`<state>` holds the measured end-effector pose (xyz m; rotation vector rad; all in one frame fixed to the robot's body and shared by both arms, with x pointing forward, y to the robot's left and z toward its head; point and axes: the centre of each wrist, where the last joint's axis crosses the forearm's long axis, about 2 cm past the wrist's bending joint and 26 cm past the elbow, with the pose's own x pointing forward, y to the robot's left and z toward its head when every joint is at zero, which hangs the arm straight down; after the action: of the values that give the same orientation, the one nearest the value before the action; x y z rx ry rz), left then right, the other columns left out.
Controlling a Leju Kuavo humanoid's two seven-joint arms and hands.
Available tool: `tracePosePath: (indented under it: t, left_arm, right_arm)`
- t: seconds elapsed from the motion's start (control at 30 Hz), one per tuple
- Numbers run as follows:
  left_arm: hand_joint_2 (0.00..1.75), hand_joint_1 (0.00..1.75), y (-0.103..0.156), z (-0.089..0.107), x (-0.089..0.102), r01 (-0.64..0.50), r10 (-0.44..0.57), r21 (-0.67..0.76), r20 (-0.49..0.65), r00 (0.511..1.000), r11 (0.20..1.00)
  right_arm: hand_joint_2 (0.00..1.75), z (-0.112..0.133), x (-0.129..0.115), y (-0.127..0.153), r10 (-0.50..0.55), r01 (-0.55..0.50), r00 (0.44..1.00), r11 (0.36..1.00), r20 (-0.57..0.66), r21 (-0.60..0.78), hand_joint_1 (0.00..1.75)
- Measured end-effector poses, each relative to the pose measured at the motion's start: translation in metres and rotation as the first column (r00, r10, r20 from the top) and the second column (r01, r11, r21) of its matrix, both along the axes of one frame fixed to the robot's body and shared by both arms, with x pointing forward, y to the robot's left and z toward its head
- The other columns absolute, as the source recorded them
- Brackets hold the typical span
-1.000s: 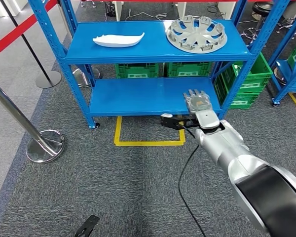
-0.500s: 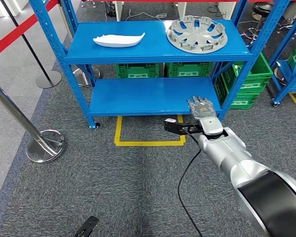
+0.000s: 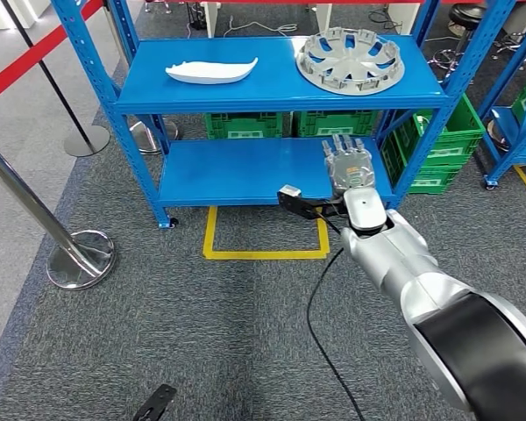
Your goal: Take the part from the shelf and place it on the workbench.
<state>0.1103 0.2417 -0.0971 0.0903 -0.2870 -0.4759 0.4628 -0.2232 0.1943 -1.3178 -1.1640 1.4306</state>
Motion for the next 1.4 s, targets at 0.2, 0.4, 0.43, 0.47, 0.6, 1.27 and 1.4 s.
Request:
tracePosePath:
  t: [0.2,0.4,0.43,0.47,0.6,1.27,1.4]
  left_arm:
    - [1.75,0.00,0.000,0.000,0.000,0.001,-0.001,0.002,-0.001,1.000,1.000]
    - [1.75,0.00,0.001,0.000,-0.001,-0.009,0.009,0.002,-0.003,1.000,1.000]
    - [1.75,0.00,0.001,0.000,-0.001,-0.009,0.009,0.003,-0.003,1.000,1.000]
    - [1.31,0.00,0.001,0.000,-0.001,-0.009,0.009,0.003,-0.004,1.000,1.000]
    - [0.00,0.00,0.000,0.000,0.001,0.001,-0.001,0.009,-0.009,1.000,1.000]
    - [0.00,0.00,0.001,0.000,0.000,-0.004,0.003,-0.014,-0.016,1.000,1.000]
    - [0.00,0.00,0.003,-0.001,-0.001,-0.004,0.004,-0.014,-0.012,1.000,1.000]
  right_arm:
    - [1.75,-0.002,-0.001,0.001,-0.025,0.025,1.000,1.000,0.016,0.010,0.00]
    - [1.75,-0.006,-0.002,0.000,-0.067,0.068,0.996,0.998,-0.057,0.005,0.00]
    - [1.75,-0.007,-0.003,-0.001,-0.080,0.080,0.994,0.997,-0.072,-0.001,0.00]
    - [1.75,-0.008,-0.003,-0.001,-0.095,0.094,0.992,0.996,-0.086,-0.009,0.00]
    - [1.75,-0.013,-0.004,-0.008,-0.167,0.165,0.979,0.986,-0.119,-0.027,0.00]
    - [1.75,-0.014,-0.004,-0.014,-0.176,0.173,0.977,0.984,-0.118,-0.032,0.00]
    - [1.75,-0.005,-0.002,0.003,-0.122,0.121,0.987,0.993,-0.102,-0.016,0.00]
